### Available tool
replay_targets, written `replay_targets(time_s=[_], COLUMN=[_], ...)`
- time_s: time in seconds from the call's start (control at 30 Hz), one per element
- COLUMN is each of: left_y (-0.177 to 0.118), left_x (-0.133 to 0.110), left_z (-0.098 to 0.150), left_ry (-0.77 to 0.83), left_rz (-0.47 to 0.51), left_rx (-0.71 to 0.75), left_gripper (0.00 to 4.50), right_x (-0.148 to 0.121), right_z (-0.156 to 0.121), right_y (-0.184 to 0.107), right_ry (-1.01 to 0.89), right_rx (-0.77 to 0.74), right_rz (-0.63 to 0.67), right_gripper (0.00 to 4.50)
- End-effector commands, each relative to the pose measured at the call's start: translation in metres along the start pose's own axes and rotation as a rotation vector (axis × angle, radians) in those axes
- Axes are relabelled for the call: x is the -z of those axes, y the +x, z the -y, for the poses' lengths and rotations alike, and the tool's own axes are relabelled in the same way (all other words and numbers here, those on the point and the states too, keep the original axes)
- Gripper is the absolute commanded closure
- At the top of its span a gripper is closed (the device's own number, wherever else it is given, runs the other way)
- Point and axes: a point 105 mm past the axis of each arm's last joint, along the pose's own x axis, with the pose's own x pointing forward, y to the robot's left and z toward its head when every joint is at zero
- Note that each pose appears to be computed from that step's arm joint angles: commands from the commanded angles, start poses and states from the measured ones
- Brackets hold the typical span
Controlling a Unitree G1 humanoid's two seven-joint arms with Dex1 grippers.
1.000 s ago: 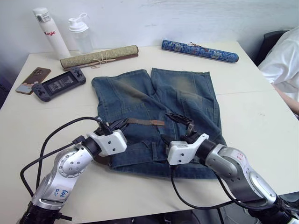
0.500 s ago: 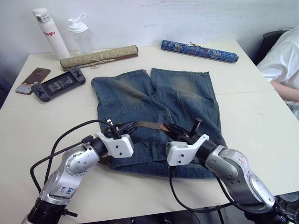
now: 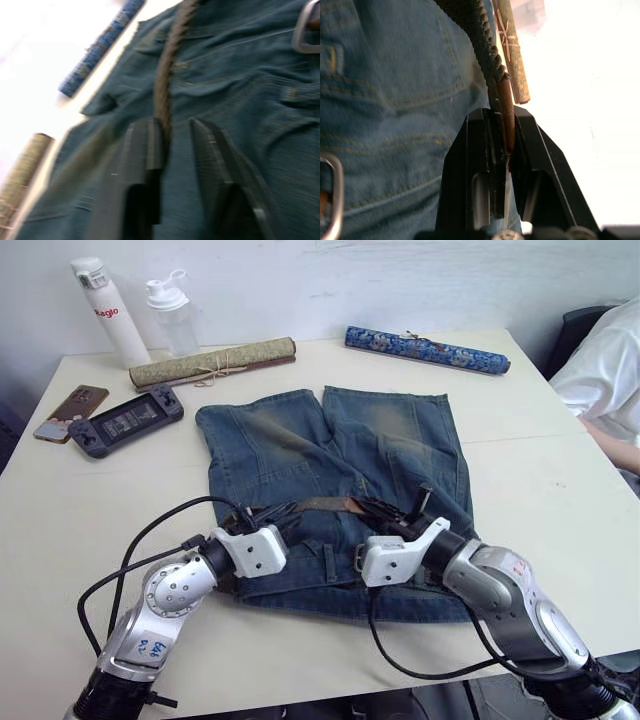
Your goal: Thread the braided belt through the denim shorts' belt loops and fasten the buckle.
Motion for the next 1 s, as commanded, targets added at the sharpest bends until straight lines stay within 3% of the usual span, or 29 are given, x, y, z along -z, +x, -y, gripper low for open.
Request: replay_targets(time_s=[0.03, 0.1, 0.2, 0.27, 0.37, 0.47, 0.57, 1.0], left_y=[-0.021, -0.031, -0.048, -0.055, -0.046, -0.031, -0.018, -0.003], left_x=[-0.032, -0.039, -0.038, -0.049, -0.038, -0.034, -0.043, -0.047], left_z=[-0.015, -0.016, 0.003, 0.015, 0.018, 0.012, 0.004, -0.01], left_ry=[-0.191, -0.332, -0.857, -1.201, -1.624, -1.888, -1.978, -2.112], left_rz=[0.137, 0.169, 0.148, 0.203, 0.222, 0.294, 0.391, 0.489], left_rx=[0.022, 0.055, 0.225, 0.338, 0.228, 0.1, 0.055, -0.06], left_gripper=[1.96, 1.96, 1.96, 1.96, 1.96, 1.96, 1.96, 1.96], right_x=[0.004, 0.008, 0.011, 0.008, 0.0, -0.008, -0.015, -0.024], right_z=[0.014, 0.015, 0.021, 0.023, 0.025, 0.024, 0.025, 0.024], right_y=[-0.003, -0.002, -0.001, 0.001, 0.003, 0.004, 0.005, 0.009], right_ry=[-0.04, -0.054, -0.088, -0.111, -0.147, -0.185, -0.2, -0.219], right_rx=[0.047, 0.049, 0.068, 0.085, 0.116, 0.119, 0.131, 0.13], right_rz=[0.02, 0.021, 0.04, 0.07, 0.129, 0.184, 0.225, 0.278], right_gripper=[4.5, 4.5, 4.5, 4.5, 4.5, 4.5, 4.5, 4.5])
